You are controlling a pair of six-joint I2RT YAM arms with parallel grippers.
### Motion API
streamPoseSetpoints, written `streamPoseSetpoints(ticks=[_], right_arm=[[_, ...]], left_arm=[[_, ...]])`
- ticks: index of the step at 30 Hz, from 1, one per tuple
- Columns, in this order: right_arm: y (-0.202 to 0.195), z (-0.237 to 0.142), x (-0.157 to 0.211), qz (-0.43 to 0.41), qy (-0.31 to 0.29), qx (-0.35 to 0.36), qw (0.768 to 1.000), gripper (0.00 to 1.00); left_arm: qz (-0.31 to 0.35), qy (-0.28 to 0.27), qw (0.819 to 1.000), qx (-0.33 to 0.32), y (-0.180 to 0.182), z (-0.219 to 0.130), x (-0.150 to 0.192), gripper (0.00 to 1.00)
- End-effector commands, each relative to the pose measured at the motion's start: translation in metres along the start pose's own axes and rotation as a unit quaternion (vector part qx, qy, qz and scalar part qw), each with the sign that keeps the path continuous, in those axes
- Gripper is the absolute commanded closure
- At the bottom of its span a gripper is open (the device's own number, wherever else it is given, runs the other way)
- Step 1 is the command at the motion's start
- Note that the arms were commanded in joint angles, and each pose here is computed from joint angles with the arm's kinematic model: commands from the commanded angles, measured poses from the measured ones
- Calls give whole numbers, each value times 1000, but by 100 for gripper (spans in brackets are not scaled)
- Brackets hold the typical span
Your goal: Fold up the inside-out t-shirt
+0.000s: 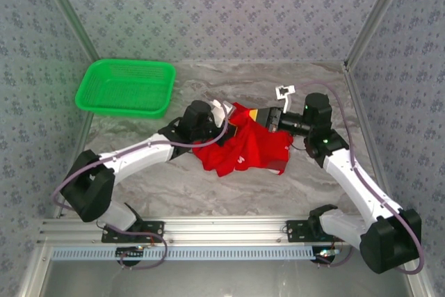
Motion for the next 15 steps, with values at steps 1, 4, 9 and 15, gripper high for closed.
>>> streamPoseSetpoints(ticks=[1, 4, 9, 15], right_arm=[[-15, -13, 1, -57, 4, 146, 988, 100], [-25, -14, 7, -92, 17, 211, 973, 100], [-21, -11, 9, -117, 24, 219, 968, 93], [-6, -22, 13, -154, 50, 213, 964, 80]], left_arm=[[19, -49, 989, 138, -38, -36, -26, 100], [15, -65, 977, 204, -57, -60, -28, 100], [-2, -85, 969, 231, -65, -78, -29, 100], [-14, -84, 972, 220, -59, -81, -28, 100]])
Point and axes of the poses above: each hand's point on the last joint's axis, 136 mm out from that joint toward the fingers, its own z axis out along the fingers, its own y axis along the line the jaws close on, x = y × z, the point moved 7 cm from there along -z, back along the fingers
